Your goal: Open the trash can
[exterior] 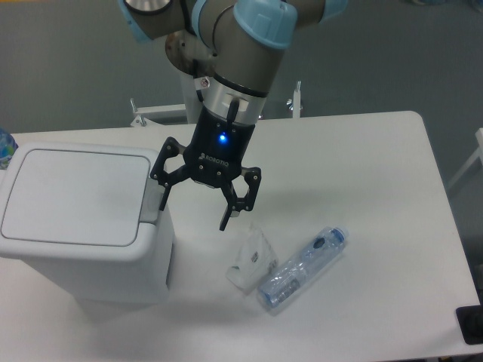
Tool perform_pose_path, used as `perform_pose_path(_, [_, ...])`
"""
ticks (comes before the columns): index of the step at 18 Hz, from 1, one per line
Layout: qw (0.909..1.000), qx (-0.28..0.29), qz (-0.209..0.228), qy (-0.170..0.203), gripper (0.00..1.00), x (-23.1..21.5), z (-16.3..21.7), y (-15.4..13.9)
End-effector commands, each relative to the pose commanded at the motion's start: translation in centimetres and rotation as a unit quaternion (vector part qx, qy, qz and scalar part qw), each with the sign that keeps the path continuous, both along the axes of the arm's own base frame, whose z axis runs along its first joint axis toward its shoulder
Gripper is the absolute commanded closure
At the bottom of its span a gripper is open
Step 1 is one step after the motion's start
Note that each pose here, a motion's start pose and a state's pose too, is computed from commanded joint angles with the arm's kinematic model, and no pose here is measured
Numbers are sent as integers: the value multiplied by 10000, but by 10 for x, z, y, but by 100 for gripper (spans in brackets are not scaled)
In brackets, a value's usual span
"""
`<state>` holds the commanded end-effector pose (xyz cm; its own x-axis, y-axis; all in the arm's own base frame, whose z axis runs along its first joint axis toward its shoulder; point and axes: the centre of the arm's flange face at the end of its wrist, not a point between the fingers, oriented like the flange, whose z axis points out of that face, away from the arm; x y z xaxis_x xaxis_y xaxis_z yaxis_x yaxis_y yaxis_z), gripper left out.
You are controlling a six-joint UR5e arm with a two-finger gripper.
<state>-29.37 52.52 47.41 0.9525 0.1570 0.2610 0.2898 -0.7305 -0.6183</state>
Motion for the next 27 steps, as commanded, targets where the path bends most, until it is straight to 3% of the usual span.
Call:
perform_pose_path(11, [10000,-35,-55,1,0,8,-7,1])
perform_pose_path(16, [9992,-305,123,246,0,2,-12,-3])
perform_pose_path(21, [9992,-312,133,227,0,3,-12,-3])
perform_pose_path(27, [9992,-205,179,287,0,0,4,-1])
